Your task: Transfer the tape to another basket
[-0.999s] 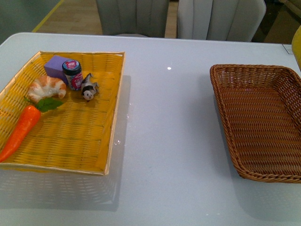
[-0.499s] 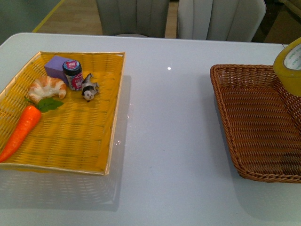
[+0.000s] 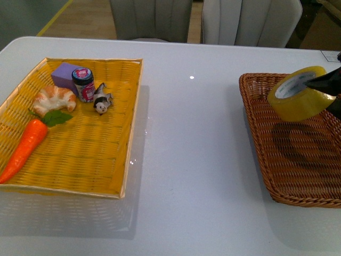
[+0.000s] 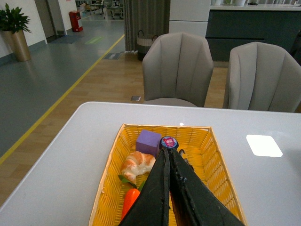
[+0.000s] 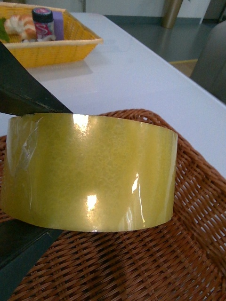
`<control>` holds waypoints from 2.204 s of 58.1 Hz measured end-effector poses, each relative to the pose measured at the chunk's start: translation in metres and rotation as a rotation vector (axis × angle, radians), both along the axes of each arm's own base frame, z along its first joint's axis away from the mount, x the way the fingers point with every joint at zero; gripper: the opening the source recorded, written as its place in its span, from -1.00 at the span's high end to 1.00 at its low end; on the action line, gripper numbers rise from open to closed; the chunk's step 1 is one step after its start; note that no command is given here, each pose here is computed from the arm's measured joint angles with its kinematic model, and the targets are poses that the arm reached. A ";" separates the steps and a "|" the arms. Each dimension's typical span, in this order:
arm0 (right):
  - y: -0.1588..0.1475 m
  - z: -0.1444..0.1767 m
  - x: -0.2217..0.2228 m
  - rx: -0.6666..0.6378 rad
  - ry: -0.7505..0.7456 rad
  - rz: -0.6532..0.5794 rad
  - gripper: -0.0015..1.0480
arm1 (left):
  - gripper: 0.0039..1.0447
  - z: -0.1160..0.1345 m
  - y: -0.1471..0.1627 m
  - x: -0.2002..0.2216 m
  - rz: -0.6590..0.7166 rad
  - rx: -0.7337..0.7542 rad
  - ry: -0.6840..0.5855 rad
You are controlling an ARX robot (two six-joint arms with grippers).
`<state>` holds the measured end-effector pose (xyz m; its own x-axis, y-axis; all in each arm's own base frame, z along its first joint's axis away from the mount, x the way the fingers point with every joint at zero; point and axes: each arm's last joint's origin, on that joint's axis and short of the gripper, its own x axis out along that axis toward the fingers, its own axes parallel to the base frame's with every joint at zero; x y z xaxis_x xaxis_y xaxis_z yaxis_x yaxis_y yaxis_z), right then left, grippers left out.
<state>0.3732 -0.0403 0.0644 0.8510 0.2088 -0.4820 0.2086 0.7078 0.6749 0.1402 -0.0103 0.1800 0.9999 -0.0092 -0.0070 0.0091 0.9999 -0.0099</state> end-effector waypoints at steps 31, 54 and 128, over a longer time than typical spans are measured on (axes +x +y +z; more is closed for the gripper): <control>-0.011 0.007 -0.025 -0.012 -0.020 -0.047 -0.82 | 0.98 -0.009 0.010 -0.019 0.006 0.001 -0.022; -0.019 0.112 -0.133 -0.257 -0.268 -0.159 -0.83 | 0.98 -0.009 0.010 -0.029 0.006 0.001 -0.022; 0.040 0.108 -0.245 -0.791 -0.584 -0.009 0.96 | 0.98 -0.013 0.010 -0.042 0.007 0.002 -0.005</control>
